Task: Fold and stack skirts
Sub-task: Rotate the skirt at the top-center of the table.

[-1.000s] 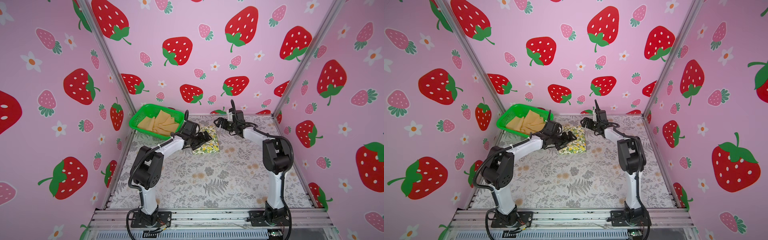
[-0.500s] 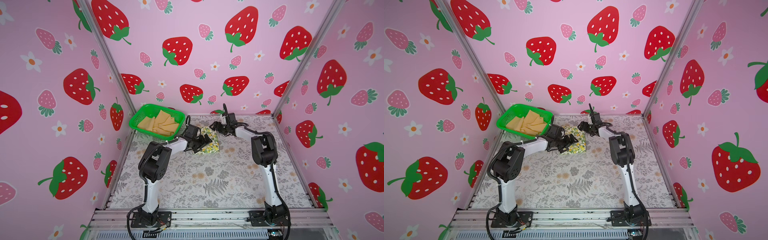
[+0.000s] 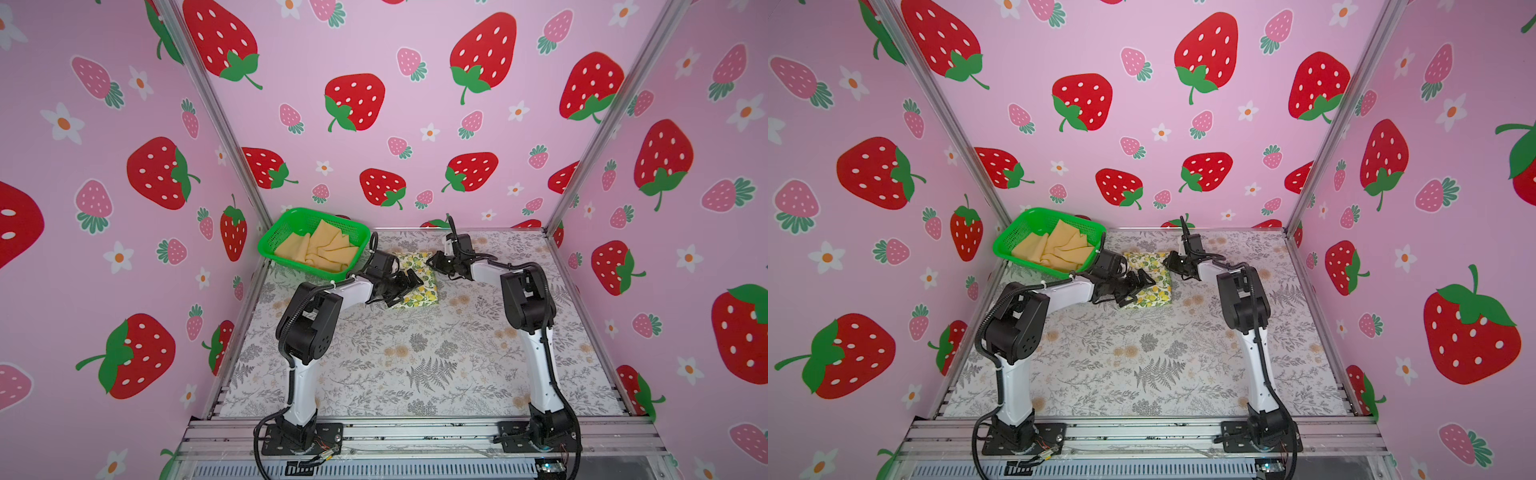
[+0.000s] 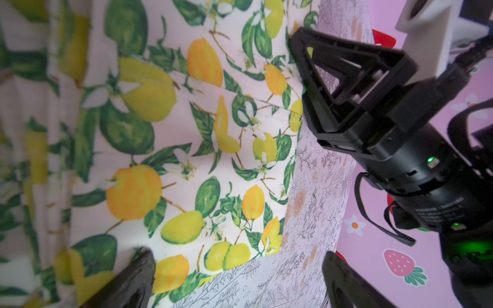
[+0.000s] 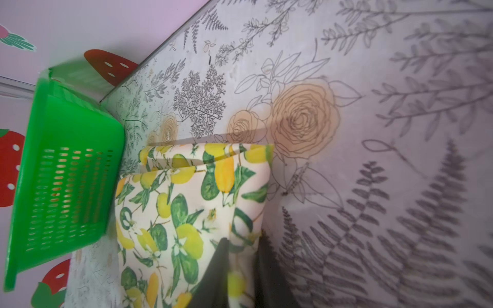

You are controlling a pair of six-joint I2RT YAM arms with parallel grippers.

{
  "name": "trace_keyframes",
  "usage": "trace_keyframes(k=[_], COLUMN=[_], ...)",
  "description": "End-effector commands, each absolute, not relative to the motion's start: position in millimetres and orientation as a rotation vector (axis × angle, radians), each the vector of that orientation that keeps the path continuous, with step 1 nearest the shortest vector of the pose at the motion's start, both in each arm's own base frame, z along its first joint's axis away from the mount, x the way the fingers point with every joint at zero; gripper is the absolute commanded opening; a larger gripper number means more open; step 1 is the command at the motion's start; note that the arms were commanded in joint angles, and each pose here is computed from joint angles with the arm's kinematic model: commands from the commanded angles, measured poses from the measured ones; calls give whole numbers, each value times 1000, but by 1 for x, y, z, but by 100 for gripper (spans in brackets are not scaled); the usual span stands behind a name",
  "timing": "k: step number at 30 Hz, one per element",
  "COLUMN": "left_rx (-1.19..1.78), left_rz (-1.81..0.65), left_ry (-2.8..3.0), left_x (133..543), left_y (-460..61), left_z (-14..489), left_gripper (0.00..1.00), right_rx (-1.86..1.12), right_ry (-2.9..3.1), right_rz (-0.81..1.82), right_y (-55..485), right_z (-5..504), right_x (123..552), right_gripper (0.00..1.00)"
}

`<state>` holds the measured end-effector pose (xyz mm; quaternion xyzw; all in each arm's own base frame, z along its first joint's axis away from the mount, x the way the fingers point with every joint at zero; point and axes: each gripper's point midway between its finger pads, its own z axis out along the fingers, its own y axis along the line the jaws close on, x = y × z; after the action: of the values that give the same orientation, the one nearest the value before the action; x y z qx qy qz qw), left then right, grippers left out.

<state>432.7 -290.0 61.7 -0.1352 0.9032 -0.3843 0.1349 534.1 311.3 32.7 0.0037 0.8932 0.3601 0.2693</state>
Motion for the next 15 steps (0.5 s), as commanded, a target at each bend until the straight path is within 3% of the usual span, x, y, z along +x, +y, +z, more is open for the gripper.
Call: trace_keyframes(k=[1,3,5,15], left_rx=[-472,-464,-452,-391], left_rz=[-1017,-1004,-976,-815], left_ry=[2720,2727,2746,2827], left_x=[421,423,424,436], left_y=[-269,-267,-265,-249], left_z=[27,26,24,20], left_gripper=[99,99,99,99], right_rx=[17,18,38,126], right_ry=[2403,2411,2400,2302], right_rz=[990,987,977,987], right_y=[312,310,305,279], right_z=[40,38,37,57], right_x=[526,521,516,456], right_gripper=[12,3,0,0])
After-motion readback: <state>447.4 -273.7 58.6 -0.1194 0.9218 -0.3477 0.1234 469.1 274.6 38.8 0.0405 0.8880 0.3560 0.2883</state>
